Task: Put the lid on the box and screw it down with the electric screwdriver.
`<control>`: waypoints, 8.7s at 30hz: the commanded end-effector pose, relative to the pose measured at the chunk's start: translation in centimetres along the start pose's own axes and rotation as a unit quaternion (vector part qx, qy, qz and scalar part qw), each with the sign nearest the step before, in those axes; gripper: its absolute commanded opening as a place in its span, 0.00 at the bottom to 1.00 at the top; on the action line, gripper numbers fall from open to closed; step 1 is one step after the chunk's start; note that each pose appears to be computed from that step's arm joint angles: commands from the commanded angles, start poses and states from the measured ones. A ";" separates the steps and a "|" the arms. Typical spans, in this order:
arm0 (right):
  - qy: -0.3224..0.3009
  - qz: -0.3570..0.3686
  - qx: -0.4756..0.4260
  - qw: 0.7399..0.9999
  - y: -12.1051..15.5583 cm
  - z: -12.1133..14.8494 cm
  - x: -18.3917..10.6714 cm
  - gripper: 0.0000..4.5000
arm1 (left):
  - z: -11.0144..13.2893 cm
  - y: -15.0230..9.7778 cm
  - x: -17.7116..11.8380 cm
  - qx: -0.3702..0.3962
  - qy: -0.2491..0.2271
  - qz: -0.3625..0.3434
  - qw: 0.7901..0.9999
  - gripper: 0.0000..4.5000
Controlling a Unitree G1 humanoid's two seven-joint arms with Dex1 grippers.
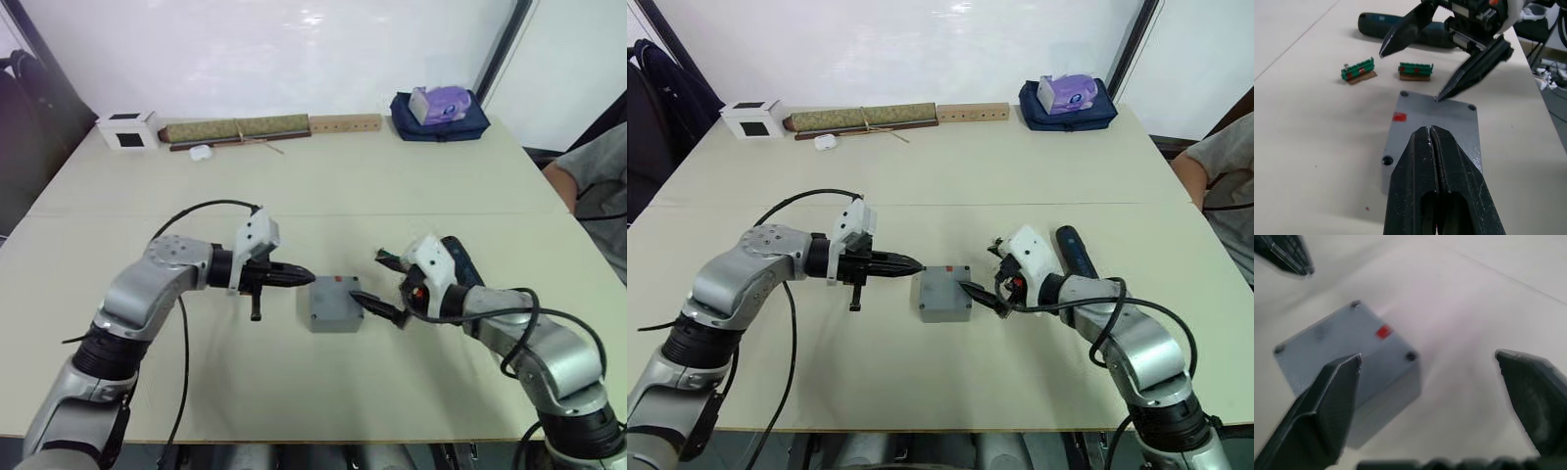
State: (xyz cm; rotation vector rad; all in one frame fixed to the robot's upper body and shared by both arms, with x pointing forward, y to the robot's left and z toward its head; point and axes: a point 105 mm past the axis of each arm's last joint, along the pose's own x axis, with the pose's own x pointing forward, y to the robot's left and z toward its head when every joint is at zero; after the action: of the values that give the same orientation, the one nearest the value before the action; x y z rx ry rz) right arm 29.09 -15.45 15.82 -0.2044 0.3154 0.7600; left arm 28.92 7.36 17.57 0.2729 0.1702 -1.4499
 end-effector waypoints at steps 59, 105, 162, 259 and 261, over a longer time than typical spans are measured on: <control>-0.137 -0.074 -0.078 0.985 -10.3 12.0 -3.7 0.40 | 0.3 -0.2 -0.1 0.090 0.025 0.025 0.995 0.00; -0.294 -0.016 0.041 0.955 3.1 6.6 1.9 0.40 | -3.7 -0.2 3.4 0.109 0.079 -0.019 0.991 0.00; -0.219 -0.020 0.069 0.973 3.9 0.2 4.8 0.40 | -3.8 -0.5 4.2 0.107 0.078 -0.026 0.991 0.00; 0.029 0.143 -0.008 0.989 6.9 -0.9 -1.3 0.99 | -5.8 0.8 -1.6 -0.023 0.098 0.073 0.992 0.00; 0.047 0.160 -0.001 0.986 8.0 -2.0 -1.2 0.99 | -6.0 0.4 -1.0 -0.028 0.094 0.063 0.993 0.00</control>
State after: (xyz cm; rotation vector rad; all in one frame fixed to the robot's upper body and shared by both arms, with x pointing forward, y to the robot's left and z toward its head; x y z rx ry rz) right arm 23.17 -12.03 13.76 -0.1742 0.4581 1.0291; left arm 29.90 10.87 11.33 0.3336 0.3903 -1.2573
